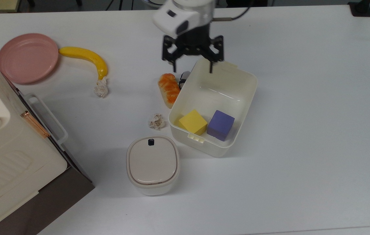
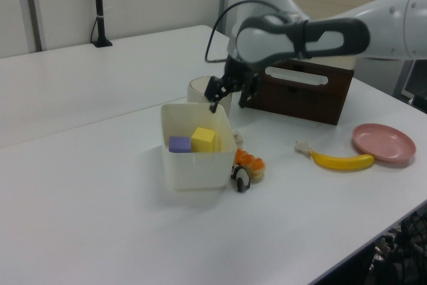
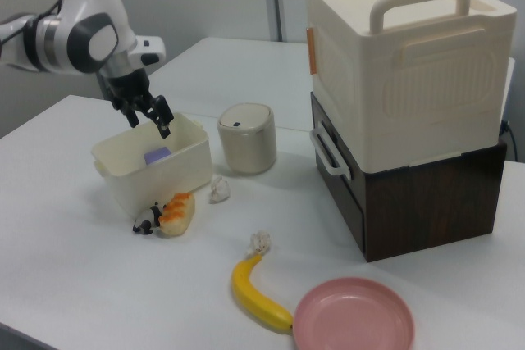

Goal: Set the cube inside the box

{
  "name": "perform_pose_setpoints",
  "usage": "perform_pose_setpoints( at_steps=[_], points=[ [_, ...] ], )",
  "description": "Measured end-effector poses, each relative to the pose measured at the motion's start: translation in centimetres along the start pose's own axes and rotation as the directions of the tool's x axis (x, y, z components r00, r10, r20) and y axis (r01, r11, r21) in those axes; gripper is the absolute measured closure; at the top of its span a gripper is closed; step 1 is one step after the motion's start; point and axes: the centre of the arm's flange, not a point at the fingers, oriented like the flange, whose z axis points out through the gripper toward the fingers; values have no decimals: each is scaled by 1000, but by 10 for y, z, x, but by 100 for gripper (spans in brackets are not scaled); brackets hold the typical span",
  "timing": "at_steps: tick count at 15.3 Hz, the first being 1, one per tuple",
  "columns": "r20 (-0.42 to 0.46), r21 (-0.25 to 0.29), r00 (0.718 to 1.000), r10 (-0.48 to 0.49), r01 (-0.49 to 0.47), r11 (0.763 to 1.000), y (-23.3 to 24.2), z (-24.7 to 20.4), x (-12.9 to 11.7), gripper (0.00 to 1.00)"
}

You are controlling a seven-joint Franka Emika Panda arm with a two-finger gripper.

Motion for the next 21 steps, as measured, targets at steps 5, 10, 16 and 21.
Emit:
perform_pose_setpoints(
  at_steps=[5,10,16,21],
  points=[
    [72,-34,994,88,-86,996,53,-62,5,0],
    [94,-46,988,120,-117,992,72,-84,-2,0],
    [99,-49,987,123,-119,992,84,-94,-6,0],
    [117,-53,986,120,-114,992,91,-98,-10,0]
  ],
)
